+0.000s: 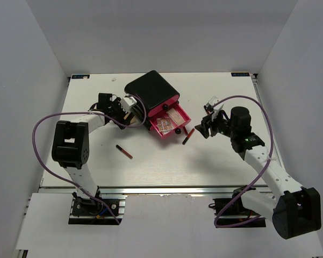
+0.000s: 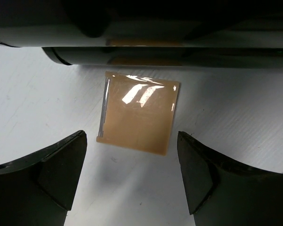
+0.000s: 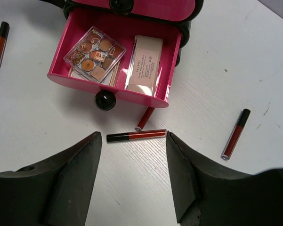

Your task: Organize the makeup

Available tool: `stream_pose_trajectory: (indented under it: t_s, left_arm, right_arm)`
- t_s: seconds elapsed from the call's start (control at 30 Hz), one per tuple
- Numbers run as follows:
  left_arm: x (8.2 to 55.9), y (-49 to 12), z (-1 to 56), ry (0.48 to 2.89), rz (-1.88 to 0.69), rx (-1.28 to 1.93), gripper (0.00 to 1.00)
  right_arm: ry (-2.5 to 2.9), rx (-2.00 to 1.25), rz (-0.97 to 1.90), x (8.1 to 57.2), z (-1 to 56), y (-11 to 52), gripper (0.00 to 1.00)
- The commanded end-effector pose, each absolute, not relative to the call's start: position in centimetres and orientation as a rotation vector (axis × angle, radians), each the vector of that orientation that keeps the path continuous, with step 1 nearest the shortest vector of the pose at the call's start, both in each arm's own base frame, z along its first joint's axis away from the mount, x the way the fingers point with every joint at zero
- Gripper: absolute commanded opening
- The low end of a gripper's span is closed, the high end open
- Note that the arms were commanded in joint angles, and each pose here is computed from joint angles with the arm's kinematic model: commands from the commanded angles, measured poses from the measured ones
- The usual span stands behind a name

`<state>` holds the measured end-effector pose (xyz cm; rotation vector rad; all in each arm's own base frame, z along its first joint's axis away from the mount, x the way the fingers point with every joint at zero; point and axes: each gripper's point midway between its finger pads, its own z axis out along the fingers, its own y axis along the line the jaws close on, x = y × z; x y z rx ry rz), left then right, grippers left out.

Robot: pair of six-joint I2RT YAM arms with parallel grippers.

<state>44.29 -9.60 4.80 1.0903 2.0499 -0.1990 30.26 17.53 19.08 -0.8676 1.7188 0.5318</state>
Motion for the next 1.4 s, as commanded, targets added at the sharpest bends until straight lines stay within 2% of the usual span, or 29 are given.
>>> stream_pose_trajectory:
  t_s: [0.0,0.47,0.67,0.8,0.87,0.9,0.93,0.97,1.0,1.37]
  left_arm:
    - [45.2,-10.9,5.9,1.96,-0.236,1.135,0.87]
    - [46.0,-10.7,2.9,2.024,-0.254,1.142,0.87]
    - [44.3,-10.7,1.2,2.079,-0.298,1.133,0.82]
    - [42.2,-10.3,0.6,2.108,-0.298,1.161,0.68]
    - [41.0,-9.9,0.4,2.129,-0.288,1.162,0.54]
    - [40.3,-9.4,0.0,2.155,-0.271,1.159,0.42]
    - [40.0,-9.1,-0.1,2.168,-0.262,1.152,0.41]
    - [39.9,-8.7,0.3,2.176,-0.247,1.137,0.26]
    - [39.6,-8.4,0.3,2.196,-0.234,1.118,0.2]
    - [37.4,-6.3,2.4,2.216,-0.193,0.943,0.15]
  right_arm:
    - [1.659,-0.864,0.493,31.5,21.8,17.5,0.63]
    - [1.673,-0.852,0.487,32.2,21.8,17.1,0.63]
    - [1.673,-0.839,0.492,32.0,21.8,16.8,0.62]
    - [1.665,-0.83,0.489,32.0,22.0,16.7,0.63]
    - [1.663,-0.829,0.495,32.0,22.0,16.7,0.63]
    - [1.663,-0.827,0.497,32.0,22.0,16.7,0.63]
    - [1.661,-0.827,0.498,32.0,22.0,16.7,0.63]
    - [1.655,-0.828,0.5,31.9,22.1,16.8,0.63]
    - [1.654,-0.826,0.501,31.9,22.1,16.7,0.63]
    - [1.634,-0.825,0.514,31.6,22.2,16.7,0.63]
